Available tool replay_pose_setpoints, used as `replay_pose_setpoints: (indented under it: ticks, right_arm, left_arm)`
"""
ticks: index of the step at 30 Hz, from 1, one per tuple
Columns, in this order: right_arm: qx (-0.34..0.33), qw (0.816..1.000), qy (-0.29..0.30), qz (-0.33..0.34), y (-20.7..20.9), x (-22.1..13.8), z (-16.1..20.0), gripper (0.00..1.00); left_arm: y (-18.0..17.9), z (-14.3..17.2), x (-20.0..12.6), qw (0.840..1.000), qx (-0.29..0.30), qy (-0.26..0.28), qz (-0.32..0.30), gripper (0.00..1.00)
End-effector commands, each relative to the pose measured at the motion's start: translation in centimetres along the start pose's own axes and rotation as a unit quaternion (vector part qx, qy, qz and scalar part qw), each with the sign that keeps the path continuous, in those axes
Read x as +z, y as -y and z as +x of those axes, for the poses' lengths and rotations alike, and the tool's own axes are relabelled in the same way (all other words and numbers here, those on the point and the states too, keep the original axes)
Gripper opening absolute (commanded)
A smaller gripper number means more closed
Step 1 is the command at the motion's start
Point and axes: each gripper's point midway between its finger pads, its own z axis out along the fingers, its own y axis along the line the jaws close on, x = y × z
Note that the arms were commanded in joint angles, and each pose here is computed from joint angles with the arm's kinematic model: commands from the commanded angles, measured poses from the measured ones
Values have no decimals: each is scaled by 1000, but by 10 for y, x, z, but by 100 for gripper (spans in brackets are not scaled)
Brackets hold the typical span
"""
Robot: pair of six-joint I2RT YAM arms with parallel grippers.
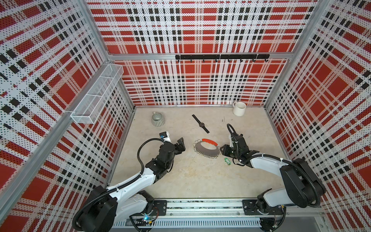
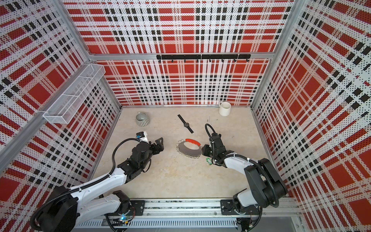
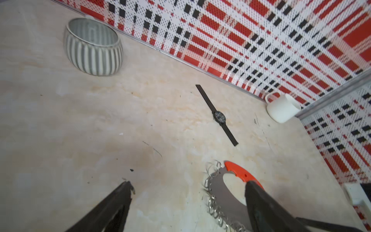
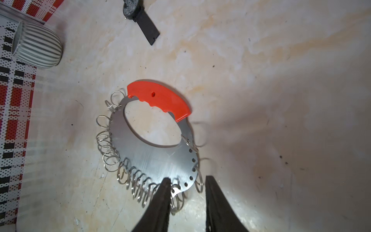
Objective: Attach keys to a key ring
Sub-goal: Pick up the keyring from the center of the table.
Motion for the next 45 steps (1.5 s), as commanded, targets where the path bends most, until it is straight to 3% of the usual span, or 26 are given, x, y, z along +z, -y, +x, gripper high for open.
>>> replay_pose_setpoints:
  ticks: [1, 4, 16, 33, 41, 45]
  right_arm:
    - [3, 1000, 7, -10, -4, 3, -3, 34]
    - [3, 1000, 4, -4, -2, 2, -1, 32]
    - [-1, 1000, -9, 9, 11, 8, 13, 28]
    - [-5, 1000, -18, 1, 12, 20, 19, 20]
    - [-26, 1000, -15, 2, 9, 20, 14, 11]
    - [-38, 999, -11, -4, 4, 19, 9, 2]
  left_arm:
    - [23, -9, 2, 999, 6, 12, 33, 81]
    - [30, -9, 5, 999, -1, 10, 48, 75]
    - [61, -10, 22, 996, 30, -17, 86, 75]
    - [64, -4, 35, 995, 34, -37, 83, 73]
    - [67, -4, 38, 995, 33, -40, 82, 72]
    - [69, -5, 38, 995, 33, -41, 85, 72]
